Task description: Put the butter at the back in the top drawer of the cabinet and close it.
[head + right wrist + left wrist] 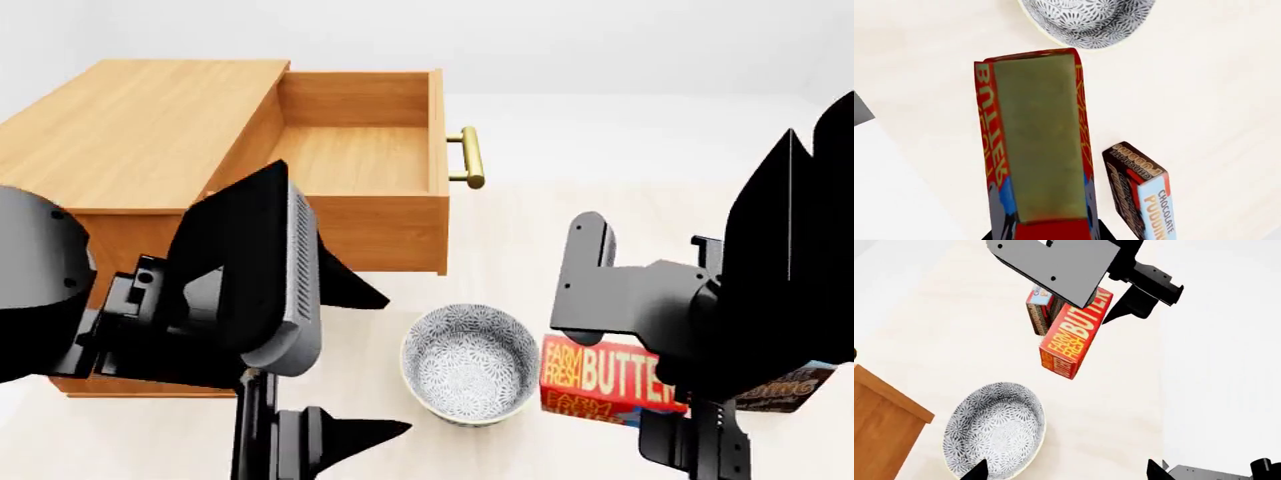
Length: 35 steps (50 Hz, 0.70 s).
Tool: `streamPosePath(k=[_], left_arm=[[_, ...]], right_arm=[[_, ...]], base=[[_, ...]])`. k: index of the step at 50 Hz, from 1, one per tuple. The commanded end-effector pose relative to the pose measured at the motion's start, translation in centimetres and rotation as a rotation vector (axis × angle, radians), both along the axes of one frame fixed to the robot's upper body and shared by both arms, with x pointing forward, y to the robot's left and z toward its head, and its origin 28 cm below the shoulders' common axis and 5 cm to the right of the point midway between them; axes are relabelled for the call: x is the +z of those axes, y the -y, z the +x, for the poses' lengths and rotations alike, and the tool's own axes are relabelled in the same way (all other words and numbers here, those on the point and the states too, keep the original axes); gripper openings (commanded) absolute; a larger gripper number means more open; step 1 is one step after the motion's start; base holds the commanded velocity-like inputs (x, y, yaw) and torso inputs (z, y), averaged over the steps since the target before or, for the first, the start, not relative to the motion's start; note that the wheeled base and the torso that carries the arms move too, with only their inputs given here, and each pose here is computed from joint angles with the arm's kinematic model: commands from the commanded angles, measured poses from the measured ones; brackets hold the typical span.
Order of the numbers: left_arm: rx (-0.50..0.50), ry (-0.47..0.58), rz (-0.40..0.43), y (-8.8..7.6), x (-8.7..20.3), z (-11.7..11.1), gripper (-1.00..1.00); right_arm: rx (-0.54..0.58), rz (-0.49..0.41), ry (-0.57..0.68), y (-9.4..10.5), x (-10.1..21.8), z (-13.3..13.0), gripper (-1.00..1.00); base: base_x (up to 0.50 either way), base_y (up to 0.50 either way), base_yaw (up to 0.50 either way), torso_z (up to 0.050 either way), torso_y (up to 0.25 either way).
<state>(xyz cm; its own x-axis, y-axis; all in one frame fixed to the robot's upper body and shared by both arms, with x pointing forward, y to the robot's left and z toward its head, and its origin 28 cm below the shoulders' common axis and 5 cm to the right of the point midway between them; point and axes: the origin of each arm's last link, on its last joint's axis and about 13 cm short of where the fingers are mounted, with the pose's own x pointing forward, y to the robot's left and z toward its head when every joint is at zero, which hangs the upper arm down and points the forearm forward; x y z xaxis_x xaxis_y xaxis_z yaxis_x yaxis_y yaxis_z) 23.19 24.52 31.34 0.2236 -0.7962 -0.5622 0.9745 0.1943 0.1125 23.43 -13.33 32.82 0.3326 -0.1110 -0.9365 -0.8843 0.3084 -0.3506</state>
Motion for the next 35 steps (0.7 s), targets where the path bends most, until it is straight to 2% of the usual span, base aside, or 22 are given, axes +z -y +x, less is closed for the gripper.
streamPosePath(k=[1, 22, 35], left_arm=[[-0.028, 0.007, 0.010, 0.6, 1.4, 0.9, 1.00], [-0.066, -0.019, 0.074, 1.7, -0.3, 1.6, 1.00], [-0.084, -0.009, 0.056, 2.2, -0.3, 1.5, 1.00]], right_arm=[[0.056, -0.010, 0.056, -1.2, 1.2, -0.3, -1.00], [0.134, -0.007, 0.073, -3.3, 1.9, -0.7, -1.00], [0.182, -0.005, 0.085, -4.6, 2.1, -0.8, -1.00]], base=[[0.00, 0.00, 0.00, 0.000, 0.000], [0.00, 0.00, 0.00, 0.000, 0.000], [0.00, 0.00, 0.00, 0.001, 0.001]])
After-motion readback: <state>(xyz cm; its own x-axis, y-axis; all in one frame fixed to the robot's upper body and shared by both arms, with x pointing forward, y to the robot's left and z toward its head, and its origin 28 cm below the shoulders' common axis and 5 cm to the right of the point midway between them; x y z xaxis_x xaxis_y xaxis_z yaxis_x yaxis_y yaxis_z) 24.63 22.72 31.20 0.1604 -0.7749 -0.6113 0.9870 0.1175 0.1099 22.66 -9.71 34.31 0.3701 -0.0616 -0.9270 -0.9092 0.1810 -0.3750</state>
